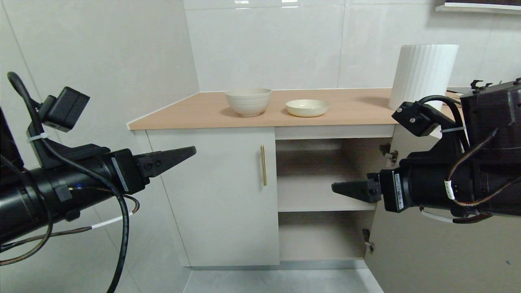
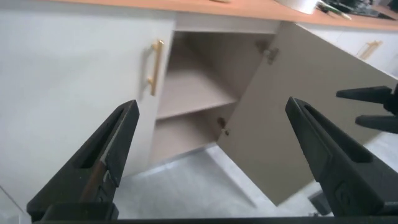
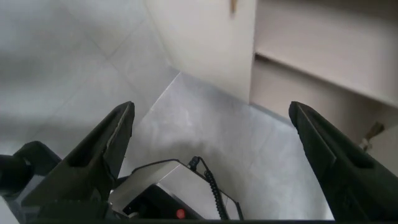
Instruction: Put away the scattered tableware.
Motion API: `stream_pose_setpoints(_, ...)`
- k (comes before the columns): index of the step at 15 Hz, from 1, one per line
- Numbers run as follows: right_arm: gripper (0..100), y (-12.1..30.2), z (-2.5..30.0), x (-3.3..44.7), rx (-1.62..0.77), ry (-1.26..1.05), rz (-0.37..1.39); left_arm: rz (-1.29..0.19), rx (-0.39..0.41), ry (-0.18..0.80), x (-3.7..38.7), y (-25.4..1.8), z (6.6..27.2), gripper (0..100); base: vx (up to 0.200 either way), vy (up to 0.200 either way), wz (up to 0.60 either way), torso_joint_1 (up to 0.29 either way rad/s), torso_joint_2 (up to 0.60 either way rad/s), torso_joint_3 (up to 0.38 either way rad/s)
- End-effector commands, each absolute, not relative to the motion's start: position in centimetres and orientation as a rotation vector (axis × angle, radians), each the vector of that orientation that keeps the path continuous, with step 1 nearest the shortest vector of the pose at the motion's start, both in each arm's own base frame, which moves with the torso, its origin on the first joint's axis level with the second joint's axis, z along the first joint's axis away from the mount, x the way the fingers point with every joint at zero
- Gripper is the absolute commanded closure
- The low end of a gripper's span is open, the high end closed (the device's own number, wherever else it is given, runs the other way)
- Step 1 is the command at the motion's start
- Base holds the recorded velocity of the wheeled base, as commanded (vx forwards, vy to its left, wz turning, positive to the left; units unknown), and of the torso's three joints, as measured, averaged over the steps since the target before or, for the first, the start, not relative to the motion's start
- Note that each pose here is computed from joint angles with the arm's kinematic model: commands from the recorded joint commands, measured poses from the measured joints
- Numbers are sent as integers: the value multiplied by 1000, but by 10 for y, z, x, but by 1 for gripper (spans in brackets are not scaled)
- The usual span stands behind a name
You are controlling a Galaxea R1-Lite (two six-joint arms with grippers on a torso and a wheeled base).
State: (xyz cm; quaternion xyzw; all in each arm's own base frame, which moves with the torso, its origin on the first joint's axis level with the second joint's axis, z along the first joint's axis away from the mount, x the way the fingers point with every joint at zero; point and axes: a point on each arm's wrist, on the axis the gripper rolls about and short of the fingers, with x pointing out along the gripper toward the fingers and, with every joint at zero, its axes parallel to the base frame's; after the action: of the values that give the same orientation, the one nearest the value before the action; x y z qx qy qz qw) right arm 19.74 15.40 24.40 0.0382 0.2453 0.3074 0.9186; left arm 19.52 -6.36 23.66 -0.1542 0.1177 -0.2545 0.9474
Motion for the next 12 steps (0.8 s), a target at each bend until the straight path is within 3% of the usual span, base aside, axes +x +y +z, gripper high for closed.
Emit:
stream_pose_setpoints(1,0,153,246,196,86,495,632,-518,-314,240,195,-64,236,0,200,0,0,7,7,-12)
stream_pose_setpoints(5,0,153,247,196,95,497,630,-514,-319,244,196,-64,235,0,200,0,0,1,0,6)
stream_pose_setpoints(11,0,154,245,198,94,501,628,-513,-328,240,194,-63,235,0,0,0,0,0,0,0)
stream_pose_setpoints(12,0,154,245,198,94,501,628,-512,-339,241,194,-63,235,0,0,200,0,-2,-2,2)
